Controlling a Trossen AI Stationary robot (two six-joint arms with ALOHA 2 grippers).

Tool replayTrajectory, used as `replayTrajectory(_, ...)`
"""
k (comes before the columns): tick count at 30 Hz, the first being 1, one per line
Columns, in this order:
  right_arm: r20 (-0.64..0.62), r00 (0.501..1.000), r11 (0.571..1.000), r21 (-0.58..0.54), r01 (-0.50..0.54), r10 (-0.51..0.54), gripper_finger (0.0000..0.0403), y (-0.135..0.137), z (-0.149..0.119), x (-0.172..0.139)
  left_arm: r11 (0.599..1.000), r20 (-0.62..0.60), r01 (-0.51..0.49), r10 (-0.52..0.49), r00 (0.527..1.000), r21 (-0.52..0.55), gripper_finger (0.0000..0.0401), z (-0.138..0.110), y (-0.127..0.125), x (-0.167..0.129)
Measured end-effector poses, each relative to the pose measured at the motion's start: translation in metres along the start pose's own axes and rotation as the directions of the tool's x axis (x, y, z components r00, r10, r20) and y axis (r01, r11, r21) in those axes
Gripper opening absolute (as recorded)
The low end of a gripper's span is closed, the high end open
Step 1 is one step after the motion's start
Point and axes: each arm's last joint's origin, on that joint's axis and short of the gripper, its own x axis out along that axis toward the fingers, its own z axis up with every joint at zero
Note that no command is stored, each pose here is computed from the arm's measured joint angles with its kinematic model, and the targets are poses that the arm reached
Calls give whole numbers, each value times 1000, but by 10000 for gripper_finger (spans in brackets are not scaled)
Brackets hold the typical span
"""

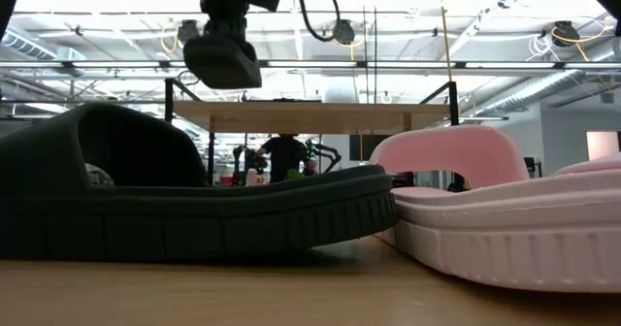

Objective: Pick and place slides into the shelf
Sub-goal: Put the left black slide on the shelf

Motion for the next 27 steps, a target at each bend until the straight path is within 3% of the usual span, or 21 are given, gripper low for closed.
replayTrajectory(10, -1, 1000, 1000, 3, 1, -1, 192, 0, 0, 0, 998, -8, 14, -13, 1000, 61, 0, 4, -10, 21)
replayTrajectory(27, -2, 1000, 1000, 18, 0, 0, 192, 0, 0, 0, 994, -22, 58, -56, 998, 97, 0, 8, -5, 34)
